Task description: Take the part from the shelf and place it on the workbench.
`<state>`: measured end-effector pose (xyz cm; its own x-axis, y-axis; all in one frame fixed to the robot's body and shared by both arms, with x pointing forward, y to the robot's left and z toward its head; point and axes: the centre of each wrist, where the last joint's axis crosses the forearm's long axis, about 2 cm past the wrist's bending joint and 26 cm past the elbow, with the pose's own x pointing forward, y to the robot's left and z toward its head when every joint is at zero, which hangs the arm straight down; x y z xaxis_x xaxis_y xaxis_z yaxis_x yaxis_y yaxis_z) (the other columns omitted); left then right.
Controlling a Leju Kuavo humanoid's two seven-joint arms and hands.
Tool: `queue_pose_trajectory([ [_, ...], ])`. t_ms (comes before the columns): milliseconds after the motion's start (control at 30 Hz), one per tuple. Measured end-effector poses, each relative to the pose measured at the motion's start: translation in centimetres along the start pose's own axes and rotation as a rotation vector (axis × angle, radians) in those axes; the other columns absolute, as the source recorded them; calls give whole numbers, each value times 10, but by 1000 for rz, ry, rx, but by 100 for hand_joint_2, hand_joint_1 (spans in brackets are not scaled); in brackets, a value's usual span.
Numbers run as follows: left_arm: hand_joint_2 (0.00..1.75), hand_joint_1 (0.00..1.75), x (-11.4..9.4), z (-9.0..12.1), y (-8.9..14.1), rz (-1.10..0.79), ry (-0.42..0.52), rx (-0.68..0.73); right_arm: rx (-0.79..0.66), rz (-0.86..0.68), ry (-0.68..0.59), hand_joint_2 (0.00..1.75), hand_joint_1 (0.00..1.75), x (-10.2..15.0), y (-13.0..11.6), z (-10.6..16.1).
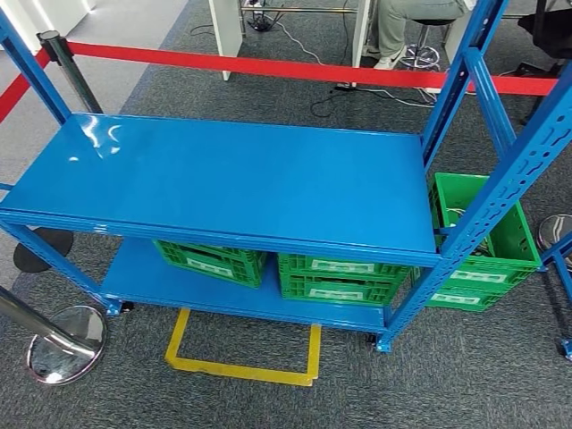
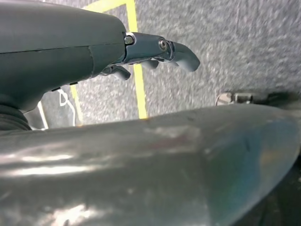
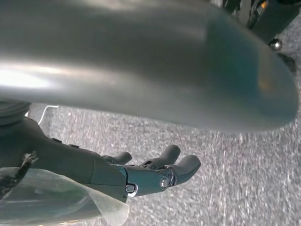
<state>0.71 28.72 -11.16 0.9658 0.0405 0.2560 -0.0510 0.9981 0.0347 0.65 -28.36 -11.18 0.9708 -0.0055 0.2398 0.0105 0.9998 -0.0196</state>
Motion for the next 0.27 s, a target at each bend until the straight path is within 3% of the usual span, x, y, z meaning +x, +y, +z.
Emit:
queue_pose_trajectory([
  [267,0,0,-4,1,3,14,23,-33,25,-24,7,0,0,-3,-3,1],
])
